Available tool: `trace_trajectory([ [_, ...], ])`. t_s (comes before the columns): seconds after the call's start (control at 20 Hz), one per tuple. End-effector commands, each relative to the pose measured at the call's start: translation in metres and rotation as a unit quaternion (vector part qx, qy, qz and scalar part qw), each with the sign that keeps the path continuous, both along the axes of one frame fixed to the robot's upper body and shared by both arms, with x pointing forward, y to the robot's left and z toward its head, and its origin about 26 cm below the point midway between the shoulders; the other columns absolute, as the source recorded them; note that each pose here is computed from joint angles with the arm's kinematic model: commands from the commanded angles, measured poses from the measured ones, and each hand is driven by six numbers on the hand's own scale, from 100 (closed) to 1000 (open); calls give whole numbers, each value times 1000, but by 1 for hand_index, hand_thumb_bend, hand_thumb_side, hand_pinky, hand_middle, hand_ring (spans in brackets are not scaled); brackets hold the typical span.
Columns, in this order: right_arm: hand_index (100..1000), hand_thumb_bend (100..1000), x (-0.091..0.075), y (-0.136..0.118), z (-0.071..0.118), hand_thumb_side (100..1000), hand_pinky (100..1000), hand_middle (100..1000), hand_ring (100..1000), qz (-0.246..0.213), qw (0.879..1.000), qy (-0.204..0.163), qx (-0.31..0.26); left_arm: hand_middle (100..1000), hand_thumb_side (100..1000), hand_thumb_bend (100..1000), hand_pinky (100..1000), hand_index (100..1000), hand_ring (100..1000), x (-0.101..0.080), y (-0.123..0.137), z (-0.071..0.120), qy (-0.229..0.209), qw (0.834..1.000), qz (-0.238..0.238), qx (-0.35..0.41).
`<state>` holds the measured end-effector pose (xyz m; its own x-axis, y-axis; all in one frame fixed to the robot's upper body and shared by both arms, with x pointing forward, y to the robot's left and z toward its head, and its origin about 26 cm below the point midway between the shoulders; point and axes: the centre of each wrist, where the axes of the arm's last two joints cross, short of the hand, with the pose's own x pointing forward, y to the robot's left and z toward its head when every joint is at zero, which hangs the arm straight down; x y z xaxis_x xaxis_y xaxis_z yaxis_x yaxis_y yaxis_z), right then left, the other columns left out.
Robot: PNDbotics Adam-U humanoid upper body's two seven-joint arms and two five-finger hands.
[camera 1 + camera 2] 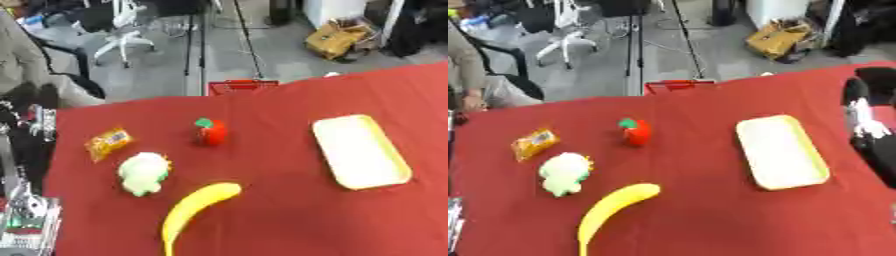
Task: Pick up objects on the table and place them in the box.
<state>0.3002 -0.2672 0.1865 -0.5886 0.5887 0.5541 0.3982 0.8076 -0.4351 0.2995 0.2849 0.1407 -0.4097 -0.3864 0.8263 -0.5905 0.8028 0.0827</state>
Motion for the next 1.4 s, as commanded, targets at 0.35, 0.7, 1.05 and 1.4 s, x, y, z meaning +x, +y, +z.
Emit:
trace_trajectory([
  [0.35, 736, 313, -3, -1, 9, 674, 600, 608, 612, 1, 1000, -18, -6, 743, 322, 875, 585, 819, 827, -2, 4, 10, -1, 1000, 1, 29],
  [0.7, 736, 314, -3, 0, 9, 673, 600, 607, 612, 1, 1000, -17, -7, 745, 314, 818, 581, 831, 826, -2, 4, 10, -12, 1000, 9, 25],
  [1.05, 736, 313, -3, 0, 9, 673, 600, 607, 612, 2, 1000, -16, -10, 786, 344, 813, 638, 867, 838, 7, 21, 10, 98, 984, 25, 147],
  [1.4, 736, 312, -4, 1, 7, 673, 601, 607, 612, 7, 1000, -11, -11, 822, 375, 786, 727, 904, 833, 30, 38, 30, 310, 875, -16, 371],
])
